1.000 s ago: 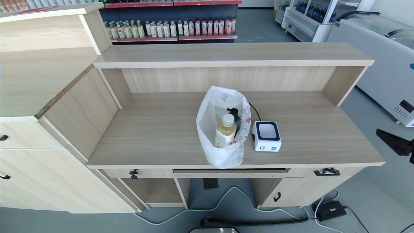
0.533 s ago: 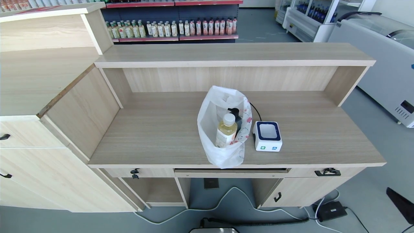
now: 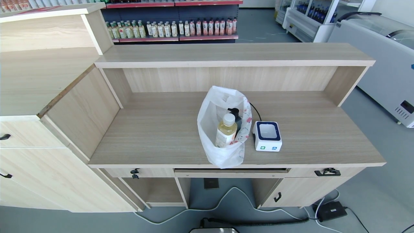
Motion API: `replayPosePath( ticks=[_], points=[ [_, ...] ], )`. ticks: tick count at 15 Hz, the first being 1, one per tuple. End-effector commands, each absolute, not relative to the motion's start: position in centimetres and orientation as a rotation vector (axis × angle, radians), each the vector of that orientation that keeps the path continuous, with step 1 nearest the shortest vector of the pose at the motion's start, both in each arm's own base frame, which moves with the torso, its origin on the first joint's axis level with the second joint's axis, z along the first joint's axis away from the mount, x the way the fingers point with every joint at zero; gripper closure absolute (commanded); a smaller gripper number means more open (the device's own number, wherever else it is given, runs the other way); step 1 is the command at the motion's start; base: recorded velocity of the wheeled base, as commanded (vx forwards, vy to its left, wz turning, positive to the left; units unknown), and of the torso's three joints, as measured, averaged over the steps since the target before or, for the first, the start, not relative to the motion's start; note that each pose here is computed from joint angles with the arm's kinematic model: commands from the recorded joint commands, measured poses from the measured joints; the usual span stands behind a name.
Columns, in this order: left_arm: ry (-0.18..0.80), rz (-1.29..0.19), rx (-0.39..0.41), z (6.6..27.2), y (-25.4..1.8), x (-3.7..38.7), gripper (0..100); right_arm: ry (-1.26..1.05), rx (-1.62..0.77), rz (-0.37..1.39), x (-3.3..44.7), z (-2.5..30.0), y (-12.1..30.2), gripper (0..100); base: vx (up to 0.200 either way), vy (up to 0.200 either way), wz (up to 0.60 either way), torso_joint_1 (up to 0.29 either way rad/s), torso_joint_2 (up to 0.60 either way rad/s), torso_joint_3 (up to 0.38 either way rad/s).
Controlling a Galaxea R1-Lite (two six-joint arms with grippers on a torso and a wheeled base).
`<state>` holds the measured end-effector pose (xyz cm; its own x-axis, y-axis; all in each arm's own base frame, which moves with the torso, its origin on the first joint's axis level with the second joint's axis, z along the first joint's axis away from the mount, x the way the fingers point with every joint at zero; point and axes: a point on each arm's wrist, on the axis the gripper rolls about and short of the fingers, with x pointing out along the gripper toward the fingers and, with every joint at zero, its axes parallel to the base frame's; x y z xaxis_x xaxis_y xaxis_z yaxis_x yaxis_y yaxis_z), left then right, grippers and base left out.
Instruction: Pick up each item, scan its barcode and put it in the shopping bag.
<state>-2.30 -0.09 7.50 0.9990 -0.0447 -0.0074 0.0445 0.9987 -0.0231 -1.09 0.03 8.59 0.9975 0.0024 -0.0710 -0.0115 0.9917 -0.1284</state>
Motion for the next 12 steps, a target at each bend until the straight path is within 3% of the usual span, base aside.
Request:
replayPosePath(
  ticks=[1,4,12],
  points=[
    [0.008,-0.044,-0.023,7.50,-0.09,-2.29,0,-0.019,-0.124,0.030,-1.87,8.36,-0.03,0,0.000,0.000,0.00,0.000,0.00,0.000],
    [0.008,-0.044,-0.023,7.50,-0.09,-2.29,0,0.003,-0.008,0.008,-2.27,7.54,0.02,0,0.000,0.000,0.00,0.000,0.00,0.000],
    [0.008,-0.044,-0.023,7.50,-0.09,-2.29,0,0.005,-0.009,0.008,-2.27,7.52,0.02,0,0.000,0.000,0.00,0.000,0.00,0.000]
  ],
)
